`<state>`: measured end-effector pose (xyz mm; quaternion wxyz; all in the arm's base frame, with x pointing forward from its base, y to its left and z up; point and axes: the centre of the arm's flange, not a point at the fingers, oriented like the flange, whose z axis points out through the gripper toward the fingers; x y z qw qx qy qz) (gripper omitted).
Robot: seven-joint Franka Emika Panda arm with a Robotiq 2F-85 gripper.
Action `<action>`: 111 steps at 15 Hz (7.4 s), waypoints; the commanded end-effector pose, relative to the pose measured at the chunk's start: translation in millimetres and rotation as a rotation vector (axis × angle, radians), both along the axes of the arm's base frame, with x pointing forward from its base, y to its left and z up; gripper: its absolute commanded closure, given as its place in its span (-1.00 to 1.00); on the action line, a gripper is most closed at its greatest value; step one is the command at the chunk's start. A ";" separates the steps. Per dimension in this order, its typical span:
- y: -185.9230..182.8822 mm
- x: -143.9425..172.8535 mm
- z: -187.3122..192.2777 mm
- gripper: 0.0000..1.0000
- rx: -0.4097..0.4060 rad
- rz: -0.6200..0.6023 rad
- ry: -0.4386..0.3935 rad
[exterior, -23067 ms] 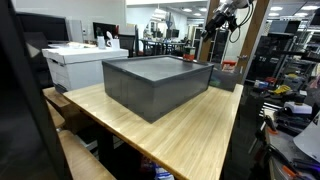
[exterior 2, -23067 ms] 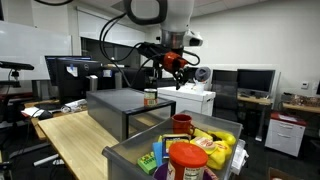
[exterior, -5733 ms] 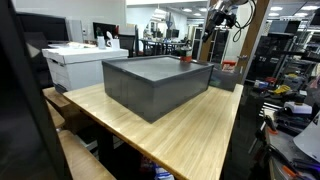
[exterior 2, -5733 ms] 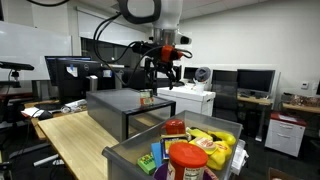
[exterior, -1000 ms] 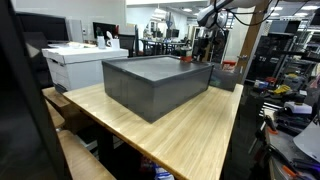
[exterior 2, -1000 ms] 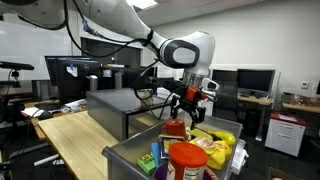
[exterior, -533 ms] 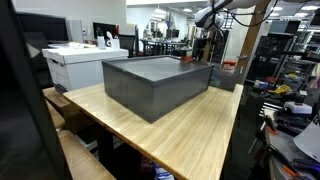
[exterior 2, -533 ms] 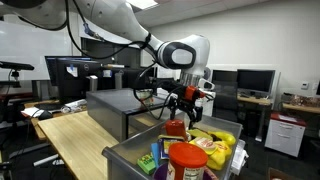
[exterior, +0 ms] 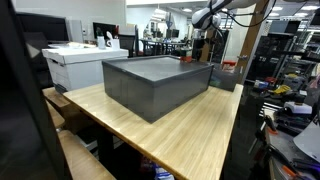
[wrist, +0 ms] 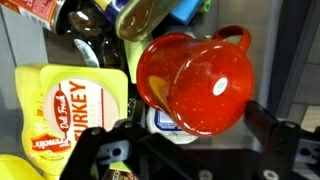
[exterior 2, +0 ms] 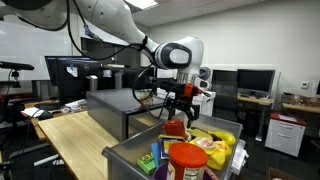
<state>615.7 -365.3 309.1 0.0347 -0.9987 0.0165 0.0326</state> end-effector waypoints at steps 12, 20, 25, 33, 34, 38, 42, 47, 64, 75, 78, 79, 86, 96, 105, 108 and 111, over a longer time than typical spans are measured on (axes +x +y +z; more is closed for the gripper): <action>7.2 -14.9 -17.4 -0.29 -0.020 0.011 0.056; -2.0 -56.5 5.5 0.33 -0.074 -0.037 -0.025; -12.9 -89.4 21.2 0.64 -0.102 -0.082 -0.079; -11.4 -104.6 27.5 -0.06 -0.096 -0.106 -0.069; -9.6 -104.9 30.1 -0.17 -0.101 -0.106 -0.071; -5.1 -106.9 40.2 -0.59 -0.113 -0.107 -0.083; 2.2 -100.6 51.8 -0.96 -0.133 -0.102 -0.091; 6.1 -86.4 52.0 -1.00 -0.148 -0.101 -0.084; 29.7 -49.7 52.3 -1.00 -0.224 -0.073 -0.092; 37.0 -46.5 49.0 -1.00 -0.200 -0.054 -0.082; 34.0 -43.0 48.4 -1.00 -0.205 -0.072 -0.086; 30.7 -38.6 48.5 -1.00 -0.194 -0.076 -0.086; 18.0 -13.6 48.1 -1.00 -0.203 -0.099 -0.100; 27.7 -7.4 30.3 -1.00 -0.162 -0.089 -0.039; 17.6 0.4 4.5 -1.00 -0.111 -0.110 -0.010; 11.7 -0.1 -2.2 -1.00 -0.088 -0.131 -0.005; 6.3 -4.1 -8.1 -1.00 -0.061 -0.155 0.002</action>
